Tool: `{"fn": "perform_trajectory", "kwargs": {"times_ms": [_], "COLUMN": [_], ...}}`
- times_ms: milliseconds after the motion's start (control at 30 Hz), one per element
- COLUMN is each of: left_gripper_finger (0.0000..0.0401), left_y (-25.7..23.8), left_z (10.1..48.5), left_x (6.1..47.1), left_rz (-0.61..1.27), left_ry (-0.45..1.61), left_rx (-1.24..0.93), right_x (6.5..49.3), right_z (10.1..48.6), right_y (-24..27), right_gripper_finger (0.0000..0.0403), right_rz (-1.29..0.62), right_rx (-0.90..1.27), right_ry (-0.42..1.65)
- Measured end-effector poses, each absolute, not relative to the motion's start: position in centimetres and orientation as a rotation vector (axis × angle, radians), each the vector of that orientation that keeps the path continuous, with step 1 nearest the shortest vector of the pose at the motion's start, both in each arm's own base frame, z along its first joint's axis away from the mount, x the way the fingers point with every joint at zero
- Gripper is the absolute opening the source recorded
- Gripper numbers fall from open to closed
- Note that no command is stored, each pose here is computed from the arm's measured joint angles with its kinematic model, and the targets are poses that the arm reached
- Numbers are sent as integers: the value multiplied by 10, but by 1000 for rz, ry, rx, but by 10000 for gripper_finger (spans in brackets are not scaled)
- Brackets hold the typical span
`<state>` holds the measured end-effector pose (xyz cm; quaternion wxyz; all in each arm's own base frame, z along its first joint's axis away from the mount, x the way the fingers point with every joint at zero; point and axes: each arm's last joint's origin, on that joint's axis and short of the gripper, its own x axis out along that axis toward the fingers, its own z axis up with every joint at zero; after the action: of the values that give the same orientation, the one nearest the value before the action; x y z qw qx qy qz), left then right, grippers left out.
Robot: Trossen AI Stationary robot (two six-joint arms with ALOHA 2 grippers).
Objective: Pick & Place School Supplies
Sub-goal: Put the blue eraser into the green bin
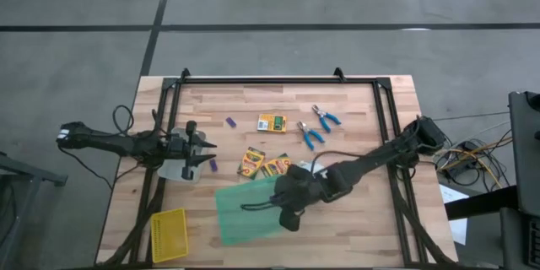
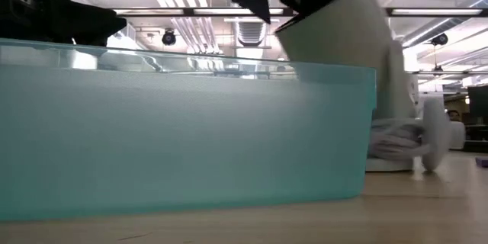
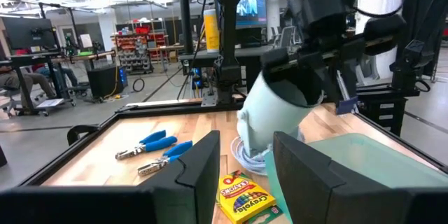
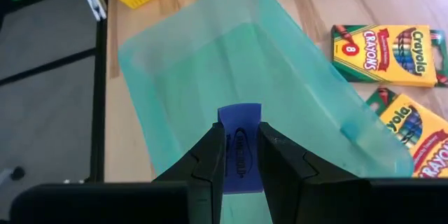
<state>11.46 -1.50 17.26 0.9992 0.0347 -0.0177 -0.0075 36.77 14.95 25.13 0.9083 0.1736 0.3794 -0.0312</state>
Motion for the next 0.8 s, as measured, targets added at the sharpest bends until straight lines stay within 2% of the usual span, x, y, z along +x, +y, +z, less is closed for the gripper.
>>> {"fn": "perform_trajectory", "kwargs": {"times_ms": [800], "left_gripper_finger": [139], "left_y": [-15], "left_z": [172], "left_x": [115], "left_rz": [-15], "left_ry": [-31], "left_rx": [70], "right_x": [352], "right_z": [261], "right_y": [146], "right_gripper_finger": [68], "right_rz": [-30], "right_rx": [312], "right_ry": [870]}}
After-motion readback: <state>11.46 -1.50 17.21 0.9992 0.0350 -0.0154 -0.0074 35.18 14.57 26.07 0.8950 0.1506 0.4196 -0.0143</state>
